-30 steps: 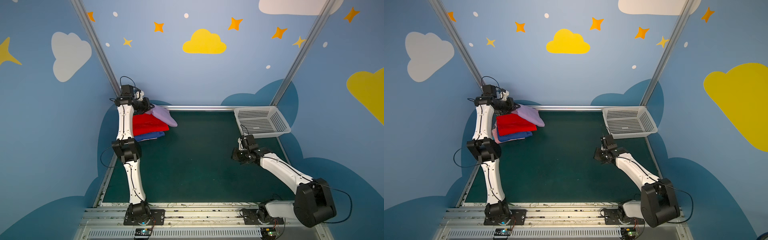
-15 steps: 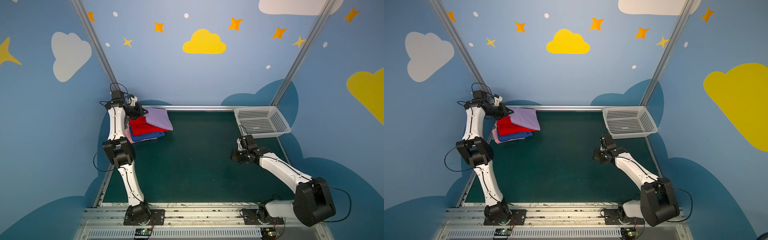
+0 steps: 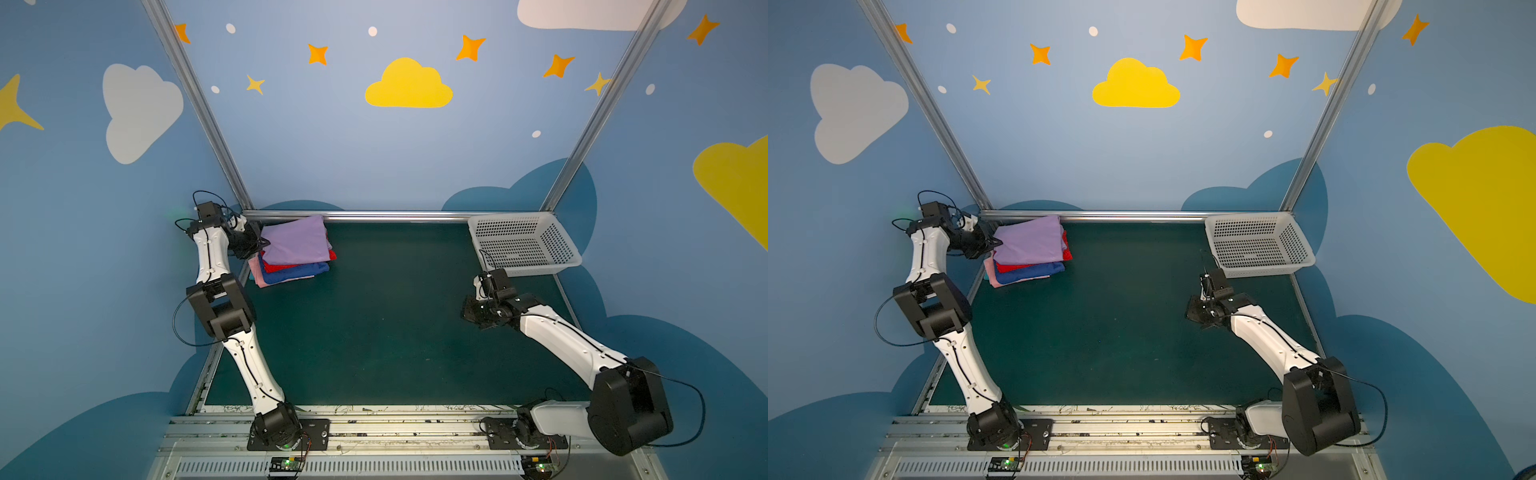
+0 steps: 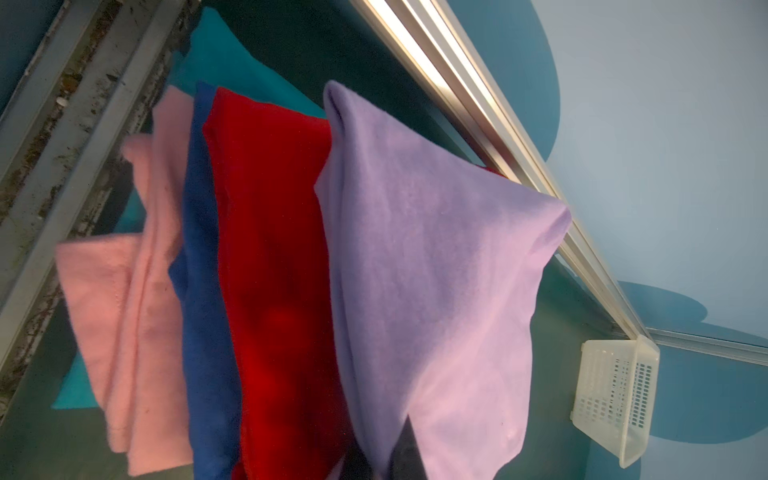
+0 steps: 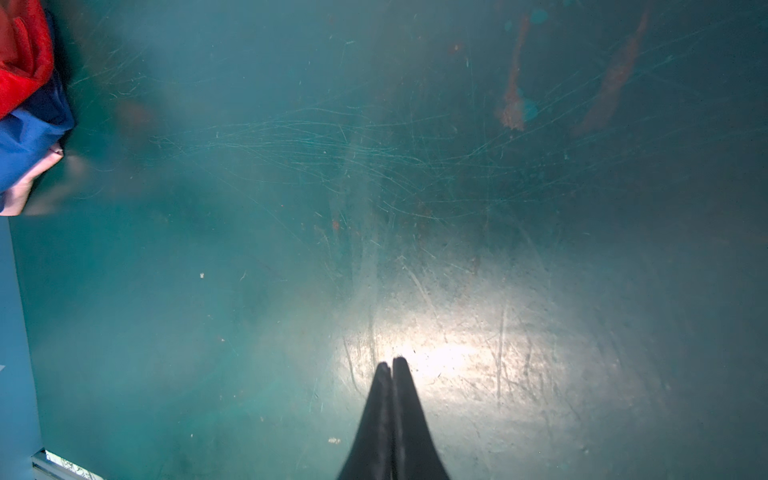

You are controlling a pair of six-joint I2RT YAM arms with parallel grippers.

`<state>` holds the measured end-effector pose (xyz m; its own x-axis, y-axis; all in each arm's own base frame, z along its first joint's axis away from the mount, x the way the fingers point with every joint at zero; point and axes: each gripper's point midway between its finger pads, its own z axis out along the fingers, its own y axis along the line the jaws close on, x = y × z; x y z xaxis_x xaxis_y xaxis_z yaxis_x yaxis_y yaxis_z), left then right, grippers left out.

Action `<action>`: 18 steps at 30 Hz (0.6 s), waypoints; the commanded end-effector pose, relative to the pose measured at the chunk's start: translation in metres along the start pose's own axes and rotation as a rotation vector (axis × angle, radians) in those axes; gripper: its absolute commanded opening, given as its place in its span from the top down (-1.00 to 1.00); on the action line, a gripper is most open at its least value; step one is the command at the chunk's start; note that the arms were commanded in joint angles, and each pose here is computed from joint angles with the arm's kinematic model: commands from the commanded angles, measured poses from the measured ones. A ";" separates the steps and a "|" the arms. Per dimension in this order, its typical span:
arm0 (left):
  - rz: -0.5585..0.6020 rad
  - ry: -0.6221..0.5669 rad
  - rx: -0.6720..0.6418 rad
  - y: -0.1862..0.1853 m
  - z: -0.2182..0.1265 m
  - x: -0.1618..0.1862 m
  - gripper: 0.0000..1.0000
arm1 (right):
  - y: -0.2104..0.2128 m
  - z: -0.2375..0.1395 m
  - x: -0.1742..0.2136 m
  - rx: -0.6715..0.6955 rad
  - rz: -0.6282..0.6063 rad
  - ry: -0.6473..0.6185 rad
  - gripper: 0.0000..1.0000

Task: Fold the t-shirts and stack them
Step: 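Lower the shirt onto the stack top with the left gripper and release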

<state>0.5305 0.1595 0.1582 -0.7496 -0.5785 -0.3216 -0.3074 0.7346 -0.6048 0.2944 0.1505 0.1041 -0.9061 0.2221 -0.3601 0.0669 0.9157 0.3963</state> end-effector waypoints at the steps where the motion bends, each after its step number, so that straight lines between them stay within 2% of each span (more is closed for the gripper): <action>1: -0.014 0.006 -0.029 0.014 0.016 -0.001 0.79 | 0.005 -0.008 -0.004 -0.014 0.000 -0.019 1.00; 2: -0.021 0.013 -0.035 0.017 0.019 0.001 0.71 | 0.006 -0.009 -0.005 -0.013 0.002 -0.020 1.00; 7: -0.058 0.018 -0.077 0.029 0.026 0.003 0.08 | 0.008 -0.010 -0.006 -0.021 0.004 -0.021 1.00; 10: -0.076 -0.014 -0.106 0.028 0.016 -0.003 -0.02 | 0.009 -0.012 -0.007 -0.025 0.003 -0.028 1.00; 13: -0.090 -0.078 -0.120 0.013 -0.008 -0.015 -0.03 | 0.009 -0.016 -0.008 -0.028 0.000 -0.041 1.00; 18: -0.039 -0.246 -0.113 -0.042 -0.065 -0.031 -0.07 | 0.012 -0.025 -0.012 -0.035 -0.014 -0.073 1.00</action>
<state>0.5316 0.1718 0.1557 -0.6712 -0.6715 -0.3141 -0.4541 0.7073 -0.5417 0.2938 0.1502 0.1183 -0.8900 0.2351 -0.3907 0.0572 0.9076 0.4159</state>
